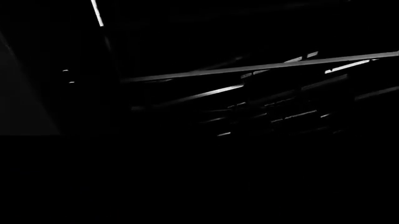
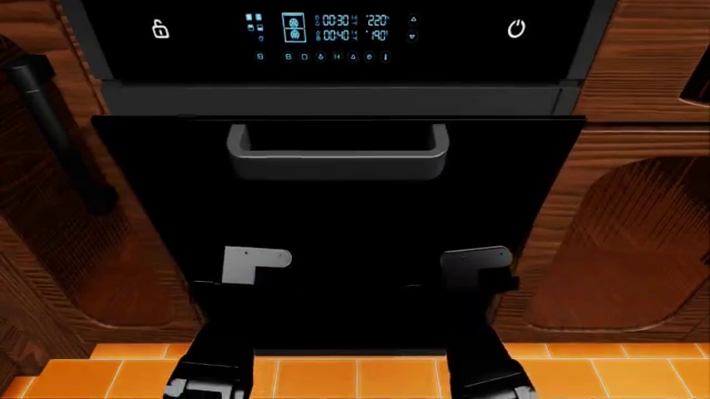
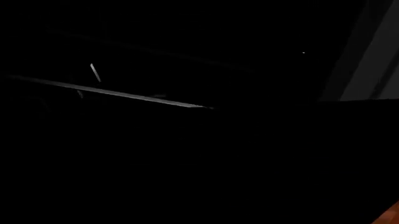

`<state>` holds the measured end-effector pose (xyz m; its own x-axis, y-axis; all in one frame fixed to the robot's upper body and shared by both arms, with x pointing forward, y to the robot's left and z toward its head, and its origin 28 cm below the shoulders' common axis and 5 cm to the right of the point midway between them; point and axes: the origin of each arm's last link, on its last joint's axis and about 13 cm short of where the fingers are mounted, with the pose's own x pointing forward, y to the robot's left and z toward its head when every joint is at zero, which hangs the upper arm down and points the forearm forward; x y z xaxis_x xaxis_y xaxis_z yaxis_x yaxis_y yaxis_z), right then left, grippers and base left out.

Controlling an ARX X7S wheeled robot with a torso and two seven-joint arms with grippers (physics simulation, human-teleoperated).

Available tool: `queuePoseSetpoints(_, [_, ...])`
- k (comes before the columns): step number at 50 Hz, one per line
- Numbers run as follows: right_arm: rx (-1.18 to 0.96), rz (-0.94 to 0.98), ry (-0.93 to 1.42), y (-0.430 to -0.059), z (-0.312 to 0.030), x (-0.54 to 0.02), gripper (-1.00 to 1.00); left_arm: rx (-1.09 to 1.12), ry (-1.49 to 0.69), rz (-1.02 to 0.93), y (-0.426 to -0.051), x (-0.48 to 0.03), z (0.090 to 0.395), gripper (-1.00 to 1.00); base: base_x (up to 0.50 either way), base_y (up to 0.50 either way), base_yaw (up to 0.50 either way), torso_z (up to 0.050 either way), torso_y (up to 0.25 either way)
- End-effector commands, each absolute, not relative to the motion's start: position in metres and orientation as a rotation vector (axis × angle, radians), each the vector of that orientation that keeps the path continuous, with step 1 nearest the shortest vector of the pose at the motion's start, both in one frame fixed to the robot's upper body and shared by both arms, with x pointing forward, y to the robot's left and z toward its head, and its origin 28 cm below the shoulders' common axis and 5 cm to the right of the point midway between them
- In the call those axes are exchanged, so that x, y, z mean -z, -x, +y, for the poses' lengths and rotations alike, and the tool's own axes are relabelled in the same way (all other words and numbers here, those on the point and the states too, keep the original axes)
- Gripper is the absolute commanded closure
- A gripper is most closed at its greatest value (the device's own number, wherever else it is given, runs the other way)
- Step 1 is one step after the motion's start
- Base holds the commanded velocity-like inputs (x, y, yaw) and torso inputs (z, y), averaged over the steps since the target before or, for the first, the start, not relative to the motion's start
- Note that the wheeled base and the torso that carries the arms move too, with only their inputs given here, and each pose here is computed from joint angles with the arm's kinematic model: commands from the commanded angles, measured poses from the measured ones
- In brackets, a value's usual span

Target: Close the dishwasher door

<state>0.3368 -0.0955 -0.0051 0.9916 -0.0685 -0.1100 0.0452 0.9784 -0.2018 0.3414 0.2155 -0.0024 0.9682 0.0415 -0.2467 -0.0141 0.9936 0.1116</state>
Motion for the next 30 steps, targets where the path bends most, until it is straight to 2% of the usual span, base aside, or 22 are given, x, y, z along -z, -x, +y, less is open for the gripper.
queuePoseSetpoints(1, [0.023, 0.091, 0.219, -0.353, -0.091, -0.014, -1.00, -0.027, -0.129, 0.193, -0.367, -0.031, 0.215, -1.00, 0.00, 0.00, 0.00, 0.000, 0.000])
queuePoseSetpoints(30, [0.078, 0.016, 0.172, -0.380, -0.098, -0.054, -1.00, 0.007, -0.129, 0.096, -0.391, -0.071, 0.209, -1.00, 0.00, 0.00, 0.00, 0.001, 0.004])
